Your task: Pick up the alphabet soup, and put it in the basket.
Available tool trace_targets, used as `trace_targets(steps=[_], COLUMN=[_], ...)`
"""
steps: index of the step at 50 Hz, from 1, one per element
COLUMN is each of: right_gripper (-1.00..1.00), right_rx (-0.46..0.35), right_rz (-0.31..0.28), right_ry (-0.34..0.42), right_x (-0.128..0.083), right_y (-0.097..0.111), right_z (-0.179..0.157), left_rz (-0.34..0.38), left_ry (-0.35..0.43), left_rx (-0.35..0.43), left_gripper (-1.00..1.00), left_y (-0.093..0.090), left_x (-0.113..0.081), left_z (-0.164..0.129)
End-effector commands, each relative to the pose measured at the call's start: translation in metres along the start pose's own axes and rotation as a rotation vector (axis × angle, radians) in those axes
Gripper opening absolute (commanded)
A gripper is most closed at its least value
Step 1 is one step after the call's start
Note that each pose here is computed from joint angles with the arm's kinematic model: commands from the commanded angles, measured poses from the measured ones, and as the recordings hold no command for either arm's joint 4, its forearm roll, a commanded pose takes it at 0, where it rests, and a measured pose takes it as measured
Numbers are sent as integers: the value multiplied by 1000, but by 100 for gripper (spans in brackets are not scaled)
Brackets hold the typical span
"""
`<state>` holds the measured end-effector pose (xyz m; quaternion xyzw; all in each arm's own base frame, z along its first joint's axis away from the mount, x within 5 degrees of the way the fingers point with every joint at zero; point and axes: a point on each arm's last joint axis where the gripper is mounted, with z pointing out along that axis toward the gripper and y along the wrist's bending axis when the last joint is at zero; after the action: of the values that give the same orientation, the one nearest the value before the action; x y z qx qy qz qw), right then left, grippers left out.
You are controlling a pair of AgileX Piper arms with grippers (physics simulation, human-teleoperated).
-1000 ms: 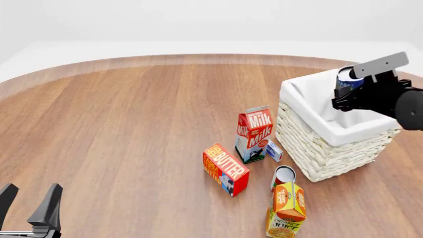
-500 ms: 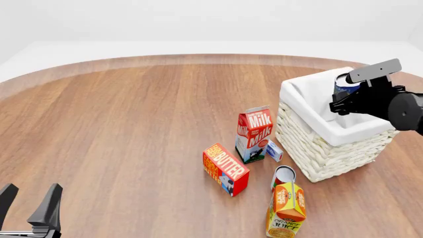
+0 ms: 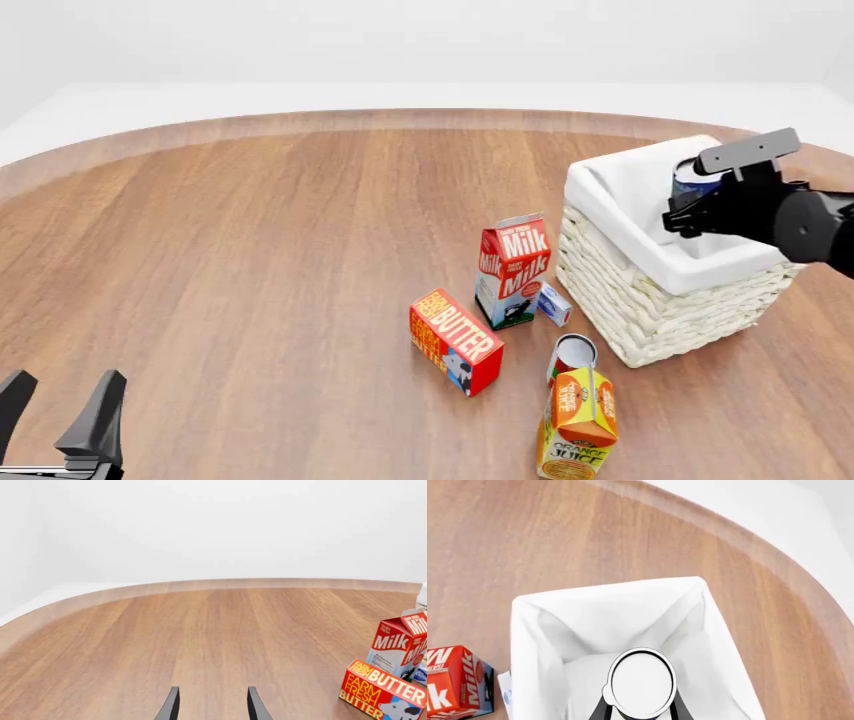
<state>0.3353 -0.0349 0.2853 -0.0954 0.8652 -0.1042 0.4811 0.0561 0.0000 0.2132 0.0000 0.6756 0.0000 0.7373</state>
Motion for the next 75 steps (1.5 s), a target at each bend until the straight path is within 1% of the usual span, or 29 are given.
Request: trace_targets(steps=[1,23,47,56,59,60,75], right_gripper=[-100,-100,-100,-100,-100,100,100], right_rx=[6,-4,1,6,13,20,15], right_rz=[23,22,25,33,44,56,61], right_ry=[-4,25,44,43,37,38,28], right_x=[-3,2,5,4,1,0,-1], right_y=[-3,-1,-5,-7,-10,-14,-11], right_z=[7,27,35,35,35,35,32], left_rz=[0,0,0,0,0,0,0], left_ry=[0,0,0,0,0,0,0], left_rx=[0,0,0,0,0,0,0], left_gripper=[100,100,100,100,100,100,100], left_y=[0,0,0,0,0,0,0], left_x=[0,0,0,0,0,0,0], left_z=[0,0,0,0,0,0,0])
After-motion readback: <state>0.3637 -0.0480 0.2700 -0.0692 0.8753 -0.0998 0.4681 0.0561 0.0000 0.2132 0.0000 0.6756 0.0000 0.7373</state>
